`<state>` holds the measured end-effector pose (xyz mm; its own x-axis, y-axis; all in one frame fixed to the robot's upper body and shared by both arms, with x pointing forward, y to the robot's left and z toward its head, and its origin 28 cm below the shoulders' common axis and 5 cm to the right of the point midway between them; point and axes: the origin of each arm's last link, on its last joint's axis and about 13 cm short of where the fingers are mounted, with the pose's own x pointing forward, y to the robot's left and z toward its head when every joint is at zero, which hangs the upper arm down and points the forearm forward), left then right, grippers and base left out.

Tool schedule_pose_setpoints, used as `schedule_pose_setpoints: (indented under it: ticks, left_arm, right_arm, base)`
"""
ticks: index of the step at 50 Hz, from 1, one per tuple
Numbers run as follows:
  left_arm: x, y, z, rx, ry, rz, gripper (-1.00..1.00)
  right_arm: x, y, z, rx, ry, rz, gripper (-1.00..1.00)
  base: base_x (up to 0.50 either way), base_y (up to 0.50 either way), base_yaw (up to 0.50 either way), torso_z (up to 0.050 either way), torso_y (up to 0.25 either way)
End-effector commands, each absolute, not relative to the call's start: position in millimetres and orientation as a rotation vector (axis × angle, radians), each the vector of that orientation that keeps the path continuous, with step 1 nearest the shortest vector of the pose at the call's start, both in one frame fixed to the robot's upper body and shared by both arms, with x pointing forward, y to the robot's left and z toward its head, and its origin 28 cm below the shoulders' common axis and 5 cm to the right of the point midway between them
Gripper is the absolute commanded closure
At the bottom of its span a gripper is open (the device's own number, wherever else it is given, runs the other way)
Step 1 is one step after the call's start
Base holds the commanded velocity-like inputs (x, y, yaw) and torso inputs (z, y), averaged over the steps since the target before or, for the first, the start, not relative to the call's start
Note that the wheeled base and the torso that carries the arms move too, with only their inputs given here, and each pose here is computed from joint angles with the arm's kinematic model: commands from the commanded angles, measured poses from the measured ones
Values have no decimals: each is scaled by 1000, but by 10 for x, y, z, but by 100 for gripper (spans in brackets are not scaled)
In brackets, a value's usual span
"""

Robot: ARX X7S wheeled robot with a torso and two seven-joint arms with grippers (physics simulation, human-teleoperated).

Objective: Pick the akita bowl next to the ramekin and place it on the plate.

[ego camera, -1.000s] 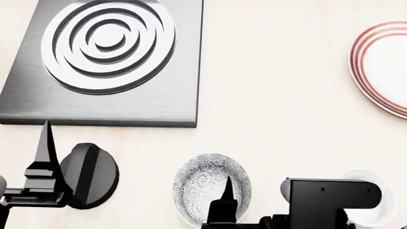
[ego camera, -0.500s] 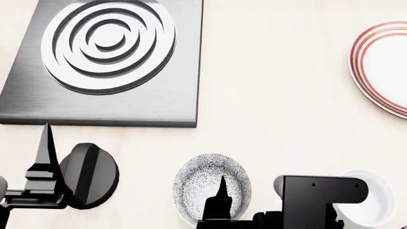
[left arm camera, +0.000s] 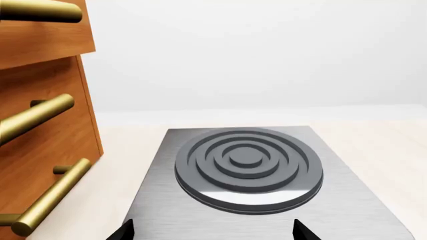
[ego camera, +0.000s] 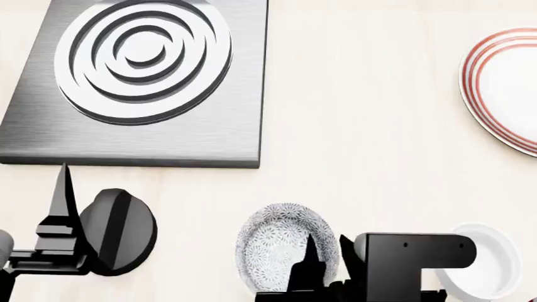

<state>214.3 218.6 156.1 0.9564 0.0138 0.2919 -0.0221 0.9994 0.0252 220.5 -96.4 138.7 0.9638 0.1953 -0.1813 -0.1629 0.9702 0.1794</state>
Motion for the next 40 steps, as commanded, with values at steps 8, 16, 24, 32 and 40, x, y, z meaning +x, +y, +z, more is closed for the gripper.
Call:
schedule_pose_setpoints:
  ticks: [8,16,24,32,40]
  left_arm:
    - [2157,2203,1550,24,-284,24,-100]
    - [2146,2199,1540,25,-280,24,-100]
    - [2142,2202,1543,24,-281,25,-100]
    - [2146,2202,1547,24,-281,26,-100]
    - [2156,2202,1557,27,-284,27,-100]
  right_arm:
    - [2177,-976,1412,107,143,162,100]
    - [2153,-979,1459,93,96,165,100]
    - [2139,-959,1524,135,51,187,100]
    - [2125,-946,1608,215,17,213,100]
    - [2141,-959,1663,276,-4,215,100]
  base:
    - [0,0,0,0,0]
    - [0,0,0,0,0]
    - [0,0,0,0,0]
    - [0,0,0,0,0]
    - [0,0,0,0,0]
